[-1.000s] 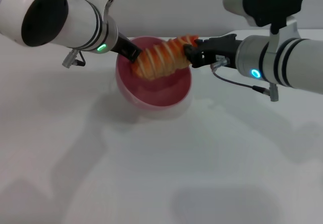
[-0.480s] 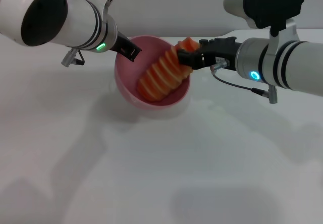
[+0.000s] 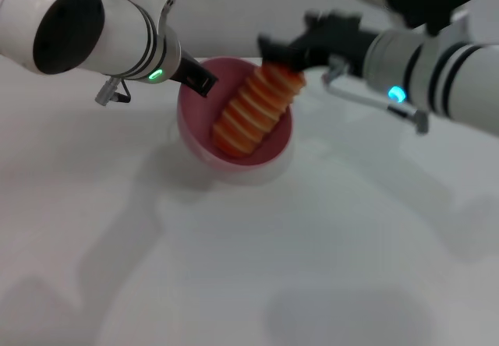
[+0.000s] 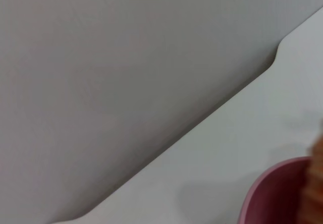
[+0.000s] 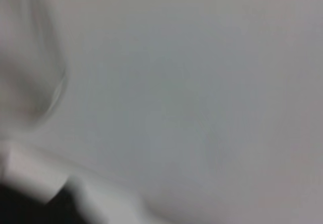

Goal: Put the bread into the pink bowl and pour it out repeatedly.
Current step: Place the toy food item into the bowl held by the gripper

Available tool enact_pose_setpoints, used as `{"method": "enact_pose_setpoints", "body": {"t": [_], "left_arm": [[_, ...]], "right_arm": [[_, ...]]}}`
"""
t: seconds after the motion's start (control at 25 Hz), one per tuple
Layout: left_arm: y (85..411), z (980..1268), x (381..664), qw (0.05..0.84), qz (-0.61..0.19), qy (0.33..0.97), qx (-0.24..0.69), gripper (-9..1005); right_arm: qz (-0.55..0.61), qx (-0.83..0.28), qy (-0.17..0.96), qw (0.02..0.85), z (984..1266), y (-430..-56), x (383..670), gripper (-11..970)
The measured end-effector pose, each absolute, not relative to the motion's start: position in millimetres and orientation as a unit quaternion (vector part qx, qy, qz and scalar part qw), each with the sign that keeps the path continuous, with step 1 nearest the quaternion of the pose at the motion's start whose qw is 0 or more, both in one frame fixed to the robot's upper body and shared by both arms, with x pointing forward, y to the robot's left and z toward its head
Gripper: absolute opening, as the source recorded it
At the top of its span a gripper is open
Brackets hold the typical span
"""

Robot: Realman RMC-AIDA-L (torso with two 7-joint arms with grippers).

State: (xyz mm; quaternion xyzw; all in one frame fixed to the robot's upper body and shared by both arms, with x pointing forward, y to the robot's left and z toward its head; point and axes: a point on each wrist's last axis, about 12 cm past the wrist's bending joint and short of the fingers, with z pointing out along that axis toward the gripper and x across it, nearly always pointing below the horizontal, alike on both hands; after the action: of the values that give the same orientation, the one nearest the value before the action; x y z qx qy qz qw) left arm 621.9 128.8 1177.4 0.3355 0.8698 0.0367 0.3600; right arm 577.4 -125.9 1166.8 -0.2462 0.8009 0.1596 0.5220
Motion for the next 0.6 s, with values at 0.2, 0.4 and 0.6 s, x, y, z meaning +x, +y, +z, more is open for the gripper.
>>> {"method": "enact_pose_setpoints", "body": {"t": [0.2, 0.4, 0.6], "left_arm": [[131, 1174, 620, 0.356, 0.038, 0.872, 0.335, 40], [132, 1172, 620, 0.354, 0.037, 0.874, 0.332, 40], [129, 1173, 618, 0.355, 0.034, 0.872, 0.335, 39]], "right_arm": [[0.124, -0.202, 0.774, 0.587, 1190, -160, 588, 804], [0.091, -0.204, 0.771, 0.597, 1186, -172, 587, 805], [0.011, -0.182, 0.718, 0.672, 1164, -214, 573, 805]]}}
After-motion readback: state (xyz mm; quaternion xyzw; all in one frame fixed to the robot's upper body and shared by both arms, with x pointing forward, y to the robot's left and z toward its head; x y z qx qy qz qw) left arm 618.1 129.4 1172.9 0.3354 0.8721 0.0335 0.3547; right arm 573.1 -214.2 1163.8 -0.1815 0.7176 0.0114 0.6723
